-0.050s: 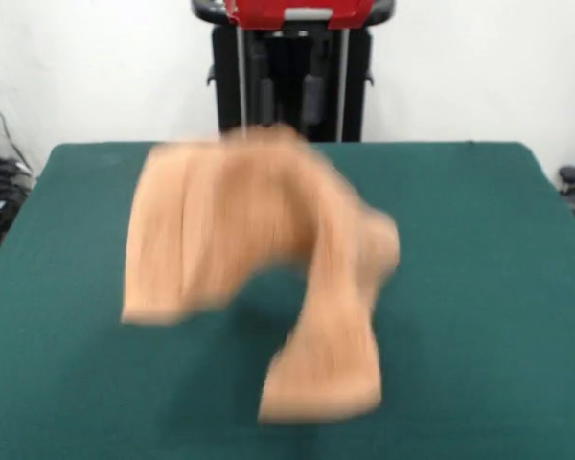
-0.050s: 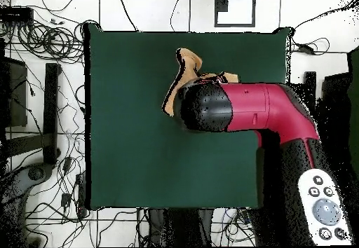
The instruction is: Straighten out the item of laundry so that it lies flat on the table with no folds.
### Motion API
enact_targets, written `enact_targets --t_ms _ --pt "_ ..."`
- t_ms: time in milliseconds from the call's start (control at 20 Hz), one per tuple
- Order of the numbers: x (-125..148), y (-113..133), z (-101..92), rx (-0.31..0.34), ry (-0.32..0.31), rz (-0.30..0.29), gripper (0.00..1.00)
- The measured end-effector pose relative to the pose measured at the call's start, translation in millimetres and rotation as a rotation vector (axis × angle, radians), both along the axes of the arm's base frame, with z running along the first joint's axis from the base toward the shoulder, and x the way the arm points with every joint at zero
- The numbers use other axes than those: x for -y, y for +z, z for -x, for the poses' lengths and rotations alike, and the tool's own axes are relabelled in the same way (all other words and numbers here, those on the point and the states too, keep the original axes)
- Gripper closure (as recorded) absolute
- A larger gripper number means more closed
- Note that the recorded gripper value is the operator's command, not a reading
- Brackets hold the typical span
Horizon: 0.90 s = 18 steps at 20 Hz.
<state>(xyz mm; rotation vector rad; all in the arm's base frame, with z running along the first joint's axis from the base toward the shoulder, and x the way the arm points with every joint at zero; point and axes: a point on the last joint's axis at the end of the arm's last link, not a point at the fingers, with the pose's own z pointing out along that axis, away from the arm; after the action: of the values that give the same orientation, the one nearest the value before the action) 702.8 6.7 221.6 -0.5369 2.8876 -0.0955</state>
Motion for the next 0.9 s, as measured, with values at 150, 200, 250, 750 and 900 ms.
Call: enact_targets --t_ms 150,200,250,750,900 --pt "-0.1 0.9 -3.1 0.024 0.001 -0.001 0.00" --pt "-0.1 1.1 -3.9 0.030 0.001 -0.001 0.00" --pt "-0.1 1.2 -4.6 0.036 0.001 -0.002 0.00" --pt "0.7 1.6 -7.0 0.058 0.000 0.000 0.00" --pt "0.2 1.1 -6.5 0.057 0.002 0.003 0.00"
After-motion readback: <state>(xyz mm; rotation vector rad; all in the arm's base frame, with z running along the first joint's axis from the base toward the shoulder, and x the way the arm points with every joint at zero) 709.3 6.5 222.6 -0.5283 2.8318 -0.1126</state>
